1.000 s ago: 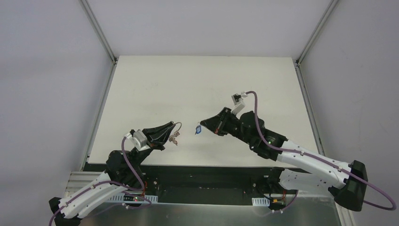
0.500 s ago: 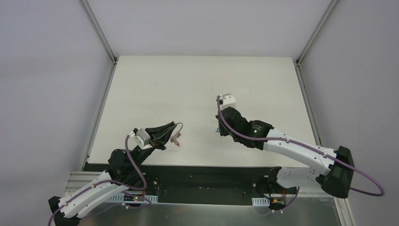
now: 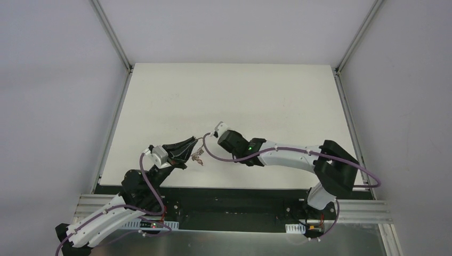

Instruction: Put the keys on the keyring

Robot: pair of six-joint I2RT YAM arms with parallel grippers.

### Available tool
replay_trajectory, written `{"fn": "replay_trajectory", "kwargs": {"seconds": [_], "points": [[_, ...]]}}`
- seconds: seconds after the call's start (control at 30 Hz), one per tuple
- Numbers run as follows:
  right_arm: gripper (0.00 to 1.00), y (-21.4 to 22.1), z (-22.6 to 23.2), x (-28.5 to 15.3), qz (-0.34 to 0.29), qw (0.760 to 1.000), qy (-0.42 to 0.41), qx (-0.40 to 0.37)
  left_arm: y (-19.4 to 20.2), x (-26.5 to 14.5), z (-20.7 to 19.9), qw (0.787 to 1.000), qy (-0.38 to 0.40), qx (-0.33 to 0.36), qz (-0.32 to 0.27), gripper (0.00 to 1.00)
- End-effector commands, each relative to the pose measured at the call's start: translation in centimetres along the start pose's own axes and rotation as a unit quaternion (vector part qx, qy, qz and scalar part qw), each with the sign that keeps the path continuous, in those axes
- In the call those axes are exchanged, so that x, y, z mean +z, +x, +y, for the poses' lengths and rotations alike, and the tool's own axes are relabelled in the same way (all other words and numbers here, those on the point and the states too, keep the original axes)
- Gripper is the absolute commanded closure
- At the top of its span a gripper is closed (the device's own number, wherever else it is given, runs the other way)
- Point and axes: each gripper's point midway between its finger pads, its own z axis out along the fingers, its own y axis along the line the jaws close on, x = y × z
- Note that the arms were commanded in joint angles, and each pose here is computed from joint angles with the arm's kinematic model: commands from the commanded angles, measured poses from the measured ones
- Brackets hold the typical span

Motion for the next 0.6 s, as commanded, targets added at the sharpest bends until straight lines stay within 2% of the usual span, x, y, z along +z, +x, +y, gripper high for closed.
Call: {"fn": "replay_trajectory", "kwargs": {"seconds": [0.0, 0.1, 0.2, 0.43, 0.57], "points": [[1.00, -1.5, 1.7, 0.4, -0.039, 0.996, 0.002, -0.079, -2.1, -0.3, 1.1, 0.999, -0.030, -0.010, -0.040, 1.00], [1.00, -0.2, 3.0, -0.3, -0.039, 0.995, -0.010, -0.089, -2.4, -0.5, 1.3, 0.998, -0.036, -0.014, -0.046, 1.00], [0.81, 0.3, 2.8, -2.0, -0.043, 0.998, -0.014, -0.045, -2.5, -0.5, 1.2, 0.998, -0.034, -0.016, -0.047, 1.00], [0.55, 0.7, 0.6, -6.6, -0.104, 0.986, -0.034, 0.126, -2.6, -0.5, 1.0, 0.998, -0.030, -0.019, -0.048, 1.00], [0.46, 0.7, 0.2, -7.7, -0.119, 0.951, -0.059, 0.280, -2.6, -0.5, 1.0, 0.998, -0.029, -0.019, -0.046, 1.00]]}}
